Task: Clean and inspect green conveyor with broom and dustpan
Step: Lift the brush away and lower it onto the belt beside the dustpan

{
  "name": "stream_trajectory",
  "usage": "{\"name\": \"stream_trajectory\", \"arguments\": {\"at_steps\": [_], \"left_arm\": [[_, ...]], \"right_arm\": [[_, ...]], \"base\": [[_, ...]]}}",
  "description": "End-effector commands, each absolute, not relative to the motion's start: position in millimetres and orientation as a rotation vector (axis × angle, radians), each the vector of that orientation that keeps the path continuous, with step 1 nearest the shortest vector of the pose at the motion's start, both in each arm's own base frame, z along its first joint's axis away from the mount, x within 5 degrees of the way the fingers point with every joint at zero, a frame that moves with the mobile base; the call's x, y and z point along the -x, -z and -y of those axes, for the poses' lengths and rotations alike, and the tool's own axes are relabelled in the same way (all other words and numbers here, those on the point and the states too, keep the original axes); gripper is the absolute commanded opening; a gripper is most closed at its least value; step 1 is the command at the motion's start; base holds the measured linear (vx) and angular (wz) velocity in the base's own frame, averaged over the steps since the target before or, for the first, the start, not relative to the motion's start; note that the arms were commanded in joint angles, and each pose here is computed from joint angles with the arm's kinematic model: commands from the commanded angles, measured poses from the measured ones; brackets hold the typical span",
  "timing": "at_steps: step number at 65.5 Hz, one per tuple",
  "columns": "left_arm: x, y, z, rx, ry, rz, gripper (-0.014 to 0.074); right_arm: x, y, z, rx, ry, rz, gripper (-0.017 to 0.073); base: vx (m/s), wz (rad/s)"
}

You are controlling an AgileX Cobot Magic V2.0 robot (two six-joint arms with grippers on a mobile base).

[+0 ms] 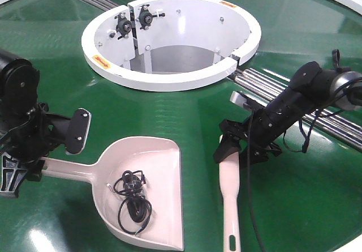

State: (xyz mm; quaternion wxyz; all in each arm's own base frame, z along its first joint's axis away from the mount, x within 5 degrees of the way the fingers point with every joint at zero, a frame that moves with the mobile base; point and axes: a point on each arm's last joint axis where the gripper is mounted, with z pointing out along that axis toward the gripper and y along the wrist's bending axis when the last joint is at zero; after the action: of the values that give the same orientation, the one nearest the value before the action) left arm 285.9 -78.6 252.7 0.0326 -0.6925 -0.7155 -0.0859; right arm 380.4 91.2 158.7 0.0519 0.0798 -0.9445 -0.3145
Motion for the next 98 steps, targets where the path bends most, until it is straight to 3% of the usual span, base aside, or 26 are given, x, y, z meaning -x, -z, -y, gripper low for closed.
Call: {"name": "stream_trajectory", "arguments": {"at_steps": [1,47,74,98], "left_arm": [[-282,-269,82,2.159,0.273,2.244,-0.0024],[-282,-269,82,2.159,0.273,2.244,-0.0024],[-282,-269,82,2.159,0.273,2.244,-0.0024],[-282,-269,82,2.159,0.273,2.244,-0.0024]], "right_arm": [[-375,-191,-90,-0.289,1.037,2.862,0.0441],[-375,-192,-92,-0.312,1.043,2.862,0.0445],[-374,-198,-92,-0.316,1.055,2.874,0.0525],[-373,-210,-92,-0.337,1.066,2.901,0.053]], "base": [[0.0,0.0],[0.0,0.0],[0.0,0.0],[0.0,0.0]]}}
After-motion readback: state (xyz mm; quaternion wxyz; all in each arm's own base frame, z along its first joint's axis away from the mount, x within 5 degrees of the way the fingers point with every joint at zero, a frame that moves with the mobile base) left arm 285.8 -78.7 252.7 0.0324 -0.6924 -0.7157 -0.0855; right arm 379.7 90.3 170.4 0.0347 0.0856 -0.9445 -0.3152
